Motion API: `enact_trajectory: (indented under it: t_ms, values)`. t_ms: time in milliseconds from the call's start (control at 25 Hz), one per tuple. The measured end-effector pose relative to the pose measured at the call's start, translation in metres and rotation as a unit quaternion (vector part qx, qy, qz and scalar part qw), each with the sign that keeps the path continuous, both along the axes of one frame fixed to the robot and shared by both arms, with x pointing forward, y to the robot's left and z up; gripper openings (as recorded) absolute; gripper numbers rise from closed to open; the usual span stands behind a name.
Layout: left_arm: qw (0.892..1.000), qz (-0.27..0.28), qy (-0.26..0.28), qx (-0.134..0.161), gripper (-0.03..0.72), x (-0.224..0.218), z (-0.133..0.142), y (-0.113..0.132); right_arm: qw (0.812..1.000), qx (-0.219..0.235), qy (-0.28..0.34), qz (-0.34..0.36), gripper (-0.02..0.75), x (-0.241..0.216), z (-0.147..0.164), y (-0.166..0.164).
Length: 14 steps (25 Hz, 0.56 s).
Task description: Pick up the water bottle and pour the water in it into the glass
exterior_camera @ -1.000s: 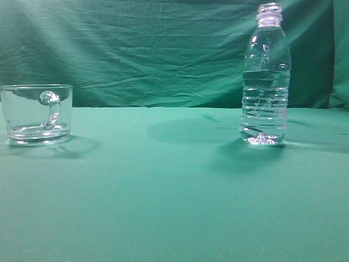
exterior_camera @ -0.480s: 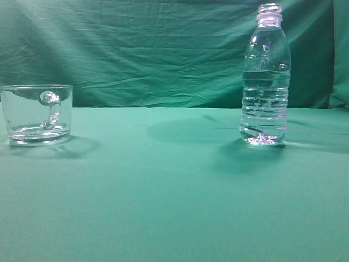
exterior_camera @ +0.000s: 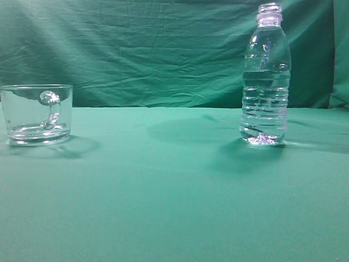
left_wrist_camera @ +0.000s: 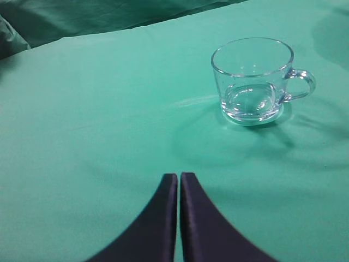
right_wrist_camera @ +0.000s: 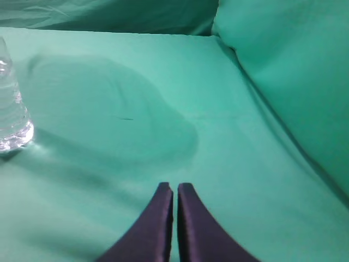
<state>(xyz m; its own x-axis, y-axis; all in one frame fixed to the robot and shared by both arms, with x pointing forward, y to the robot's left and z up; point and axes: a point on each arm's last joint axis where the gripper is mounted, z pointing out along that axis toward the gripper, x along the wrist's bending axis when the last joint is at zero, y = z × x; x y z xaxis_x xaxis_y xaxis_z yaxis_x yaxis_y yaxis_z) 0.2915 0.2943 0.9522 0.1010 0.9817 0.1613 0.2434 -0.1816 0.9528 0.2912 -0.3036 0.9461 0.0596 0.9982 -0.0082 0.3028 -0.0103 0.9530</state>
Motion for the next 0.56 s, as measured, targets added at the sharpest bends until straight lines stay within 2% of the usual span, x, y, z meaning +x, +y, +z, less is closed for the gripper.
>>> enact_trajectory:
  t_ms: [200,560]
  values:
    - [1.0,0.0,0.0,0.0,0.0,0.0,0.0,0.0,1.0,0.026,0.001,0.003,0.0,0.0,-0.0003,0.002]
    - [1.0,0.0,0.0,0.0,0.0,0.0,0.0,0.0,0.999,0.031,0.001,0.003,0.0,0.0,-0.0003,0.0023]
